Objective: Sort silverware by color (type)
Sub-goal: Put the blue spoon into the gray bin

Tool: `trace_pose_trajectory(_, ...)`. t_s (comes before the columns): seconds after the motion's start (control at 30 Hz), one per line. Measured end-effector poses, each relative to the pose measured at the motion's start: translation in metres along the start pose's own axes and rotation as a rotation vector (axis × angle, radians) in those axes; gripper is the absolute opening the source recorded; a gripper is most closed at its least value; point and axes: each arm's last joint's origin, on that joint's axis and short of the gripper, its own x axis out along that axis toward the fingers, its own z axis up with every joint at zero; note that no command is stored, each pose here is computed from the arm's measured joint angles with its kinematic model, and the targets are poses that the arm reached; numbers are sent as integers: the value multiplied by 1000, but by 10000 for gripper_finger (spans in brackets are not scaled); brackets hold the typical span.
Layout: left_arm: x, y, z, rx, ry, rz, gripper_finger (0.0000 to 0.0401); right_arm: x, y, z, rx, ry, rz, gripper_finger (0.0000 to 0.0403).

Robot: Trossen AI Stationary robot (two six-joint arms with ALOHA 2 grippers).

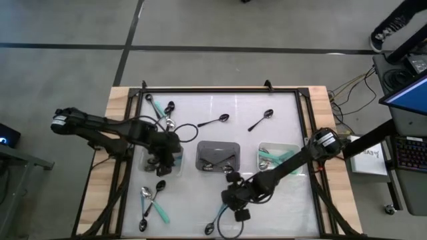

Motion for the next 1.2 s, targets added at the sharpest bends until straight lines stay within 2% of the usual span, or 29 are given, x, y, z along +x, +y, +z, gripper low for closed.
trace_pose_trajectory(0.17,-5,-11,14,42,-138,-76,84,0,1,3,-179,-39,-2,125)
trace_pose_trajectory(0.43,-13,-33,23,87,-261,-175,84,7,3,3,-249,-127,9,125)
trace_pose_trajectory(0.5,-16,-39,24,101,-277,-195,84,15,6,3,-254,-167,19,125)
trace_pose_trajectory(0.7,-27,-55,26,138,-309,-243,84,52,17,-6,-353,-145,64,125)
trace_pose_trajectory(1.0,-51,-69,35,214,-393,-267,84,76,19,9,-327,-147,173,121)
trace_pose_trajectory(1.2,-62,-73,39,250,-431,-275,84,77,9,9,-209,-93,206,71)
